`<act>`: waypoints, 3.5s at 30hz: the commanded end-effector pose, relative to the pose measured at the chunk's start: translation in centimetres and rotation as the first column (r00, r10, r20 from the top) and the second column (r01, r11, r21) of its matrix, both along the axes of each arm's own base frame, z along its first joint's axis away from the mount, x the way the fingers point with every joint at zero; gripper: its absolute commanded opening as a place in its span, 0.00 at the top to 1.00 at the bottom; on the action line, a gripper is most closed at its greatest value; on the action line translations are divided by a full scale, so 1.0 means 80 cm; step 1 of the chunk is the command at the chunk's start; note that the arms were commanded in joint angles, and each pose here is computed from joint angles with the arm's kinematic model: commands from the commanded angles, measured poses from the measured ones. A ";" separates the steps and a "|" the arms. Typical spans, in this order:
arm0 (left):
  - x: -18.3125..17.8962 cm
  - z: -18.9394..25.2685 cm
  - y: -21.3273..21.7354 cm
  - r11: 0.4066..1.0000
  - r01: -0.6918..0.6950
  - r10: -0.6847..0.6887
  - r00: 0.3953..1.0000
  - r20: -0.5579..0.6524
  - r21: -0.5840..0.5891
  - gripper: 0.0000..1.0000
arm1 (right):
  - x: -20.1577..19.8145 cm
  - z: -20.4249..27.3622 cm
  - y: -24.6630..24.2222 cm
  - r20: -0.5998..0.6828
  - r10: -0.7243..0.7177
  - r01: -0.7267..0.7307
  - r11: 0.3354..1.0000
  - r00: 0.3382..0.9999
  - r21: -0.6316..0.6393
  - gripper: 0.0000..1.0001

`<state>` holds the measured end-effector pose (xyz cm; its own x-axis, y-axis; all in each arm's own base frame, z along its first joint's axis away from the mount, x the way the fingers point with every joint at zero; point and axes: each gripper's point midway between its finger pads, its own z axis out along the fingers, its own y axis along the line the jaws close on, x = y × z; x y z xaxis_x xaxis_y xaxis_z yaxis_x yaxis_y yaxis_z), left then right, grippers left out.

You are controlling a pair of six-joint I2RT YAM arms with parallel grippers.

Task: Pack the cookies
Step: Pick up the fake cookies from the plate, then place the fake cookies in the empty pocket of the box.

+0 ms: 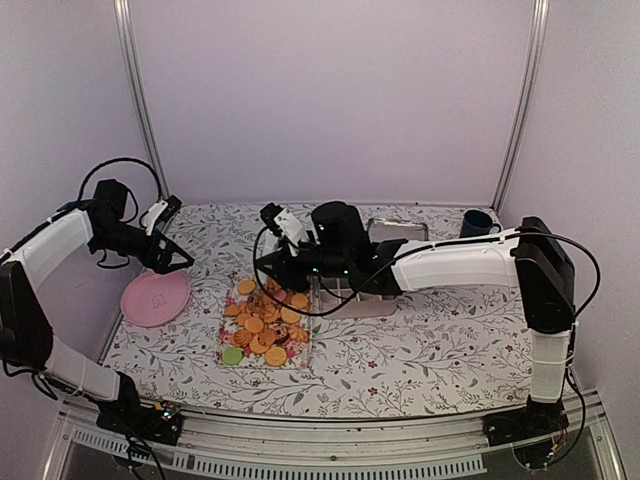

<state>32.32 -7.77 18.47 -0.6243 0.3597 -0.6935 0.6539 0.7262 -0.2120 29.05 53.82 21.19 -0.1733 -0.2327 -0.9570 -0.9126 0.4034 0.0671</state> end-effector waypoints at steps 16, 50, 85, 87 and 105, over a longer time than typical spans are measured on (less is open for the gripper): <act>0.007 0.009 0.002 1.000 -0.018 0.018 0.999 0.031 -0.004 0.01 | -0.017 -0.009 -0.007 -0.033 -0.004 0.004 1.000 0.999 0.000 0.63; 0.008 0.012 0.004 0.999 -0.032 0.032 0.998 0.062 0.002 0.01 | 0.133 0.104 -0.146 0.132 -0.306 0.296 0.951 0.943 0.088 0.90; 0.003 0.020 -0.001 1.000 -0.021 0.022 0.997 0.077 -0.014 0.01 | 0.172 0.022 -0.162 0.061 -0.315 0.318 0.948 0.947 -0.029 0.69; 0.003 0.020 0.000 1.000 -0.021 0.022 0.997 0.077 -0.012 0.01 | 0.172 0.023 -0.161 0.063 -0.315 0.317 0.948 0.947 -0.028 0.67; 0.004 0.025 -0.002 1.000 -0.016 0.018 0.997 0.075 -0.025 0.01 | 0.166 0.065 -0.156 0.094 -0.281 0.281 0.960 0.955 0.019 0.58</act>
<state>32.65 -7.73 19.57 -0.5940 0.3384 -0.7298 0.6464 0.7408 -0.1826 42.40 40.79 22.71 -0.2048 -0.2274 -0.9520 -0.7506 0.6607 0.0037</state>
